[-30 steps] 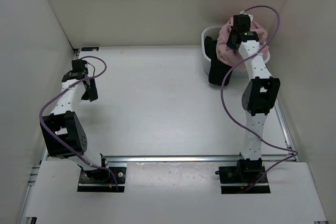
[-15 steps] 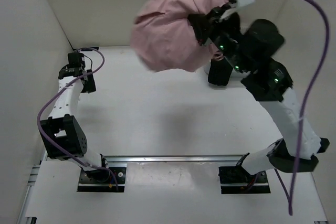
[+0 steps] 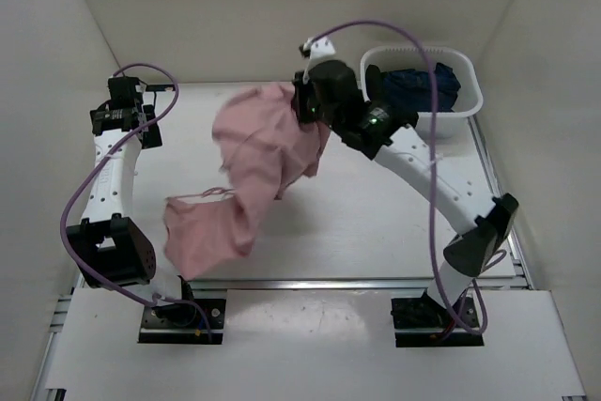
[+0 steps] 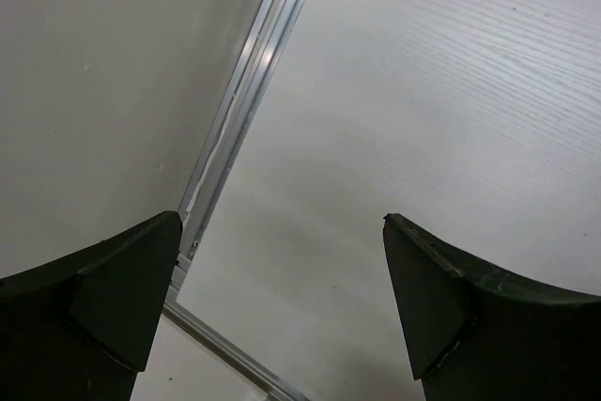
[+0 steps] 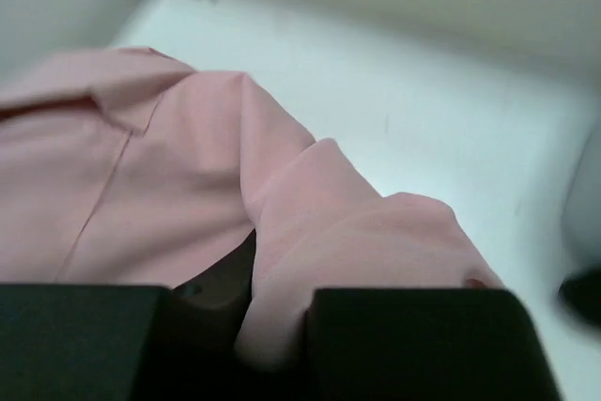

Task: Fold and stack the trousers
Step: Grab the trousers from the pile, then flatten the trousers out

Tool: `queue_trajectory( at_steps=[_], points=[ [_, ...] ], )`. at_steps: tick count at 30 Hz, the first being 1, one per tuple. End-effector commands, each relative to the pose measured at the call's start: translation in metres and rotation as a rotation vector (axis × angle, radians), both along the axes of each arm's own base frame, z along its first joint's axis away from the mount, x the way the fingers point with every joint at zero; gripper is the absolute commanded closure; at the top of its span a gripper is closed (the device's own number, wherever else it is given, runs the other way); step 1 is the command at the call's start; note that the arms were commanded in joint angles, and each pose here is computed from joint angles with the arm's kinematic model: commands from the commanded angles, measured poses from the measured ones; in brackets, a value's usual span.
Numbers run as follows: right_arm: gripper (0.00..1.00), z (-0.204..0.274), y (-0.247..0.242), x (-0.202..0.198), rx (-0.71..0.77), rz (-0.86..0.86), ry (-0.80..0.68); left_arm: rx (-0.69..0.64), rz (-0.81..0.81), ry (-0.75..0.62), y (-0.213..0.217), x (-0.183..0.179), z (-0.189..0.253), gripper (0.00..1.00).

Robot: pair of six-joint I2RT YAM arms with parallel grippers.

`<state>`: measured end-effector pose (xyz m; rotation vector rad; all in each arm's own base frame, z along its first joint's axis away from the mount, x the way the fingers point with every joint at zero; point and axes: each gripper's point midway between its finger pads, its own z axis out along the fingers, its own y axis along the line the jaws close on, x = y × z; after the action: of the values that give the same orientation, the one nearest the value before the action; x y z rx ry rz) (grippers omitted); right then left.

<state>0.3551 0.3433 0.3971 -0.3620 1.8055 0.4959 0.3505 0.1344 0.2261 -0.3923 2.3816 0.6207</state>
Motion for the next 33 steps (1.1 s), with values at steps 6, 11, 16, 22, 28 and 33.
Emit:
queue_trajectory(
  at_steps=[6, 11, 16, 22, 28, 33],
  points=[
    [0.27, -0.145, -0.099, 0.041, -0.075, -0.269, 0.407, 0.028, 0.018, -0.046, 0.003, -0.004, 0.024, 0.00],
    [0.18, -0.160, -0.105, 0.031, -0.132, -0.218, 0.441, -0.110, -0.090, 0.045, -0.027, -0.011, -0.015, 0.00],
    [0.16, -0.186, -0.092, 0.026, -0.160, -0.186, 0.499, -0.216, -0.273, 0.343, -0.096, -0.060, -0.104, 0.00],
    [0.11, -0.195, -0.042, 0.059, -0.132, -0.133, 0.513, 0.062, -0.196, 0.702, -0.061, -0.132, -0.196, 0.00],
    [0.02, -0.241, 0.023, 0.100, -0.213, -0.089, 0.534, 0.029, -0.181, 0.777, -0.060, -0.123, -0.218, 0.00],
    [0.01, -0.322, 0.036, 0.088, -0.289, -0.092, 0.691, -0.002, -0.190, 0.849, -0.063, -0.136, -0.234, 0.00]
  ],
)
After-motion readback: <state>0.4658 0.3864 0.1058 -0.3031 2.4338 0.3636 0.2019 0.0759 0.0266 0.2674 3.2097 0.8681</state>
